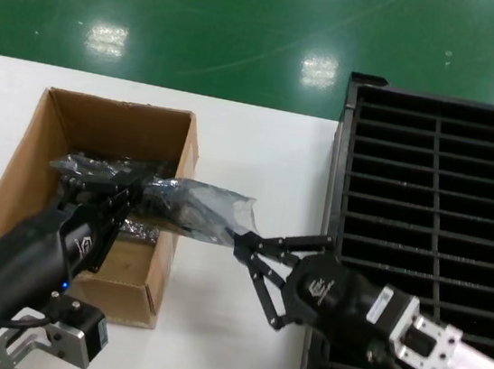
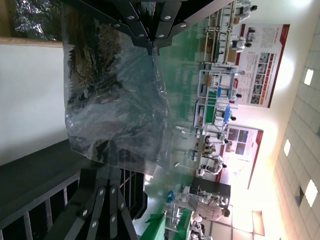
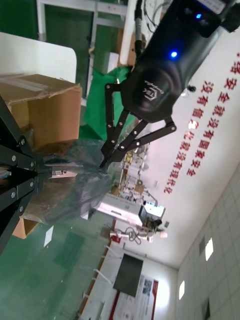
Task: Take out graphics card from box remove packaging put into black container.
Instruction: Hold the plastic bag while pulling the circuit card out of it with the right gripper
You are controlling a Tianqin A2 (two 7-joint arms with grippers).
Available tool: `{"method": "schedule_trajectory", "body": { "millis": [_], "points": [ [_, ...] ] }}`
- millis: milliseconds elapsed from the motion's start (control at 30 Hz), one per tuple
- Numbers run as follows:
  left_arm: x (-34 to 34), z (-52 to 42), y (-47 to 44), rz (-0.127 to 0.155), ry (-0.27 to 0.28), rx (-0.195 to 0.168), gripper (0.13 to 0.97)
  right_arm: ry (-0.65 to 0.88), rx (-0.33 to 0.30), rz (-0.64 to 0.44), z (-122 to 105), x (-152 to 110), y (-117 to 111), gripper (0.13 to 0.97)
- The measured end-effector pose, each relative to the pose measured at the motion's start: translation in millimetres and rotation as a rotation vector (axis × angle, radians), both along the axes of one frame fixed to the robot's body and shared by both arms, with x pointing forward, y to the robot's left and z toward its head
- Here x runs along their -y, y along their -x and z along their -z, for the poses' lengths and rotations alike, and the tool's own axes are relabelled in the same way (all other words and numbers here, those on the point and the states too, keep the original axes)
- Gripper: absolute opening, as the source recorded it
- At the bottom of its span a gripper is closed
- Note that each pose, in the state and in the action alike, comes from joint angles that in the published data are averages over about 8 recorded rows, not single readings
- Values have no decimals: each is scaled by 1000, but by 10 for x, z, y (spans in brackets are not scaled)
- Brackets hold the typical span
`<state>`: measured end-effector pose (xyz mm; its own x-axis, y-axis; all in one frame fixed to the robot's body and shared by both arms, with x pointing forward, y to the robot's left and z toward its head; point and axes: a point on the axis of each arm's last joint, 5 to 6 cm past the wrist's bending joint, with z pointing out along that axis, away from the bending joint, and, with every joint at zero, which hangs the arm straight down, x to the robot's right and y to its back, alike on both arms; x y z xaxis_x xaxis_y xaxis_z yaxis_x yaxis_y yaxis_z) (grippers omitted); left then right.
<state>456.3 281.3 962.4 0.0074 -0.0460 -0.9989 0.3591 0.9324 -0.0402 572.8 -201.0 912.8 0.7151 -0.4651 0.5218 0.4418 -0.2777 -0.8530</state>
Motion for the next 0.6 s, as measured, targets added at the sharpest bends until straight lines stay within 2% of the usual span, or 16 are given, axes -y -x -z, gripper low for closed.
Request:
{"method": "schedule_trajectory", "body": {
  "millis": [233,600],
  "points": [
    [0,0,0,0,0,0,140,35,3,-34,-111,49,-263,134],
    [0,0,0,0,0,0,140,89,-39,-118,-221,45,-571,133]
  ]
}}
